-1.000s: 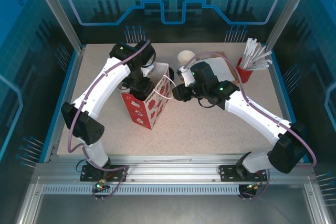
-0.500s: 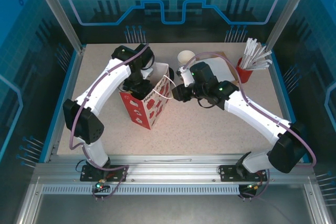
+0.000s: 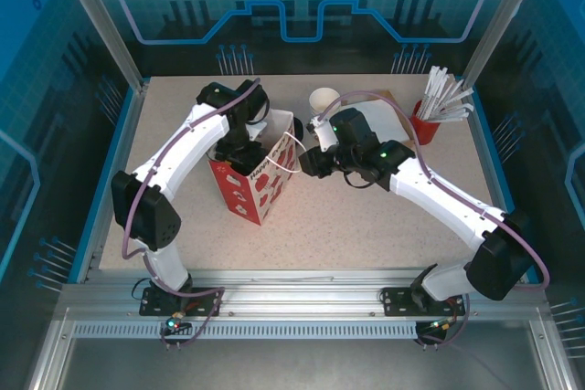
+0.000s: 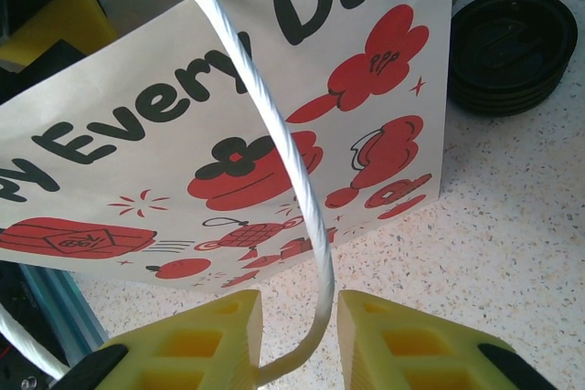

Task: Pack the takeout coffee

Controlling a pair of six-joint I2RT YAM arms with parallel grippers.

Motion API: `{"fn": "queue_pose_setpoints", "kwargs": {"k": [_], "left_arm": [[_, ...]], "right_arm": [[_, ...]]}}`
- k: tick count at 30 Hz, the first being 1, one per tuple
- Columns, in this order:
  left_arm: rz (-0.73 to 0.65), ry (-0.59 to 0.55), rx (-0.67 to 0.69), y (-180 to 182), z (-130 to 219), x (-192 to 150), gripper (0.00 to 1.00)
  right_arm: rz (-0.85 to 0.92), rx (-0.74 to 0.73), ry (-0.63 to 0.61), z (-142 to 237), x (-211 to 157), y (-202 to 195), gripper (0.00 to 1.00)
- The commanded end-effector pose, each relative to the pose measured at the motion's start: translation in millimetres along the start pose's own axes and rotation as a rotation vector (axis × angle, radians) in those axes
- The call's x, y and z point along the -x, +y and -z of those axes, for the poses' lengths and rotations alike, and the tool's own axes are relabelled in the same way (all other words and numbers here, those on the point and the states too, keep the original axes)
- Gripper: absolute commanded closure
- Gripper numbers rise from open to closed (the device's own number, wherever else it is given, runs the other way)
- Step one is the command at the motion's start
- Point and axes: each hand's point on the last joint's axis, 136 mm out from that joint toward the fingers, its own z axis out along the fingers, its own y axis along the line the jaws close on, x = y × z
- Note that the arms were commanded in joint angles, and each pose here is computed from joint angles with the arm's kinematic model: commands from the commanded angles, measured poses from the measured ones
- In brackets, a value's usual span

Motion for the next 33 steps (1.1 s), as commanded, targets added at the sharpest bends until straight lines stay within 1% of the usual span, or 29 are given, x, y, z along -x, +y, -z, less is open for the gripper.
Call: {"fn": "queue_pose_setpoints", "kwargs": {"k": [1, 5, 16, 33], "left_arm": [[0.006, 0.015, -0.009, 2.8, -4.4, -3.3, 0.6], [0.005, 0.036, -0.004, 3.6, -12.3, -5.5, 0.6], [0.008, 0.041, -0.008, 2.8, -27.1, -1.5, 0.6], [0.008, 0.064, -0.013, 1.2, -40.8, 0.2, 0.6]], "right_arm": [[0.025, 0.004, -0.005, -1.3, 3.7, 7.0, 0.7], [0.023, 0.003, -0.004, -1.2, 3.4, 6.5, 0.7], [0.022, 0.006, 0.002, -3.6, 2.5, 7.5, 0.7], [0.026, 0.004, 0.008, -5.2, 1.2, 7.2, 0.7]]}}
